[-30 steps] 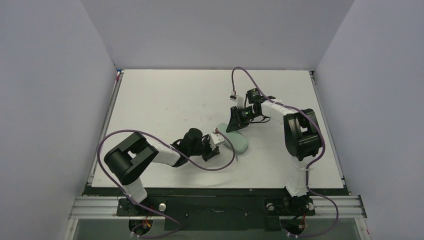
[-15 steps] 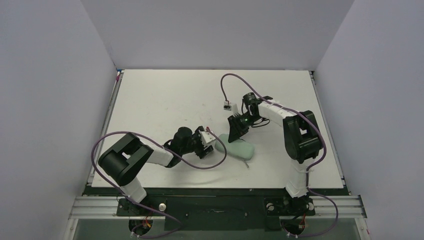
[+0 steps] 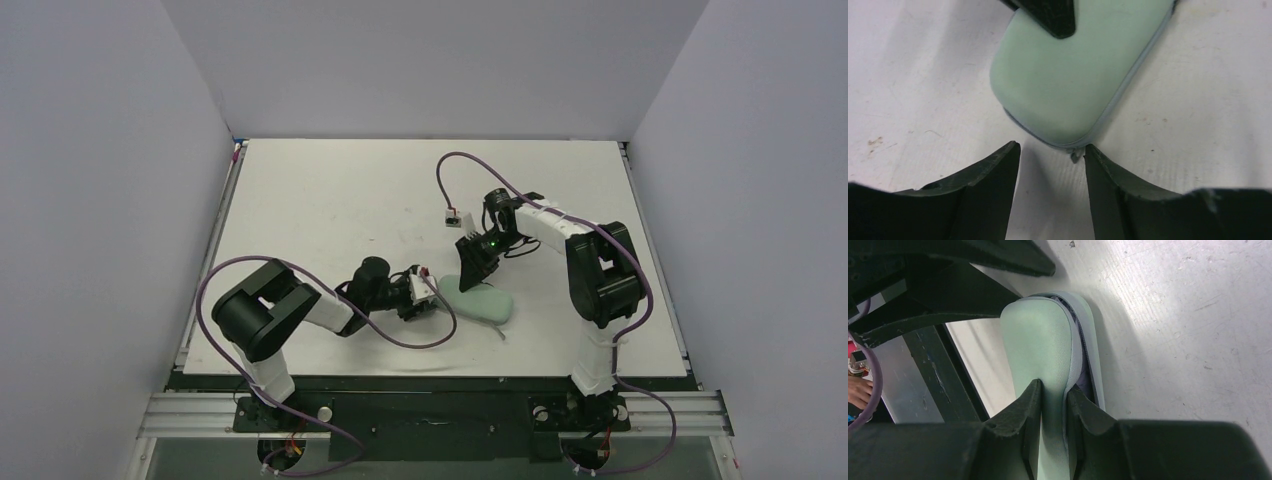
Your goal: Open the umbrella
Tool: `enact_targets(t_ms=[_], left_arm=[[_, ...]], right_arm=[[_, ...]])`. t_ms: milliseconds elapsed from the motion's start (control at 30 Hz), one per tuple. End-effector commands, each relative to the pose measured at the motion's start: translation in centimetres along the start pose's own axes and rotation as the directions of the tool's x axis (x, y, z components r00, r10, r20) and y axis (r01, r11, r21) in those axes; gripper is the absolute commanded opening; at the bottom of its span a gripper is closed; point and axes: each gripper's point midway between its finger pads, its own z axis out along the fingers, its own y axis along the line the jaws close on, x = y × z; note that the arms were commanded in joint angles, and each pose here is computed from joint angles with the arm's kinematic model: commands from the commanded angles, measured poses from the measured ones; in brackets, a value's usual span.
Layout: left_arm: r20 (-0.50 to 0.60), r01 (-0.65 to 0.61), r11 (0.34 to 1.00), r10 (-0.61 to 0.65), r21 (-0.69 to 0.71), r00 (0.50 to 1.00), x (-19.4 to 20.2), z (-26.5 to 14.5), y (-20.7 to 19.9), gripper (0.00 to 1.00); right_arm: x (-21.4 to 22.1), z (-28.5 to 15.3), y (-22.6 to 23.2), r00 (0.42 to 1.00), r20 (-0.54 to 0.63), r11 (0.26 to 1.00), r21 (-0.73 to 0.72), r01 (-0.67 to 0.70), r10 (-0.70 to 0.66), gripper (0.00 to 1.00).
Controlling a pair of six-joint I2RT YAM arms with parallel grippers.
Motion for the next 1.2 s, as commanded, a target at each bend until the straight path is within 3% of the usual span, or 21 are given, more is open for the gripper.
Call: enact_targets(t_ms=[0, 300, 500, 900, 1167], left_arm=[[0.039, -0.002, 0.991, -0.003, 0.130, 0.999, -1.0, 0.6, -2.4, 0.46], [-0.007, 0.068, 0.991, -0.067, 0.117, 0.998, 0.0, 0.9, -2.9, 0.11], [-0.030, 0.071, 0.994, -0.069, 0.082, 0.997, 0.4, 0.7, -2.5, 0.00], [-0.020, 0.159, 0.985, -0.158, 0.072, 0.987, -1.6, 1.0, -3.6, 0.00], [-0.029, 0.198, 0.977, -0.197, 0.081, 0.980, -2.6, 2.7, -5.6, 0.00]], right_arm=[[1.0, -0.2, -2.4, 0.993, -0.074, 0.987, 0.126, 0.096, -0.087, 0.00], [1.0, -0.2, -2.4, 0.994, -0.071, 0.988, 0.124, 0.090, -0.082, 0.00], [0.9, -1.0, -3.8, 0.998, -0.043, 0.988, 0.149, 0.044, -0.038, 0.00], [-0.3, -1.9, -5.9, 0.988, 0.119, 0.966, 0.229, -0.119, 0.094, 0.00], [-2.5, -1.2, -6.2, 0.924, 0.295, 0.928, 0.205, -0.311, 0.245, 0.00]])
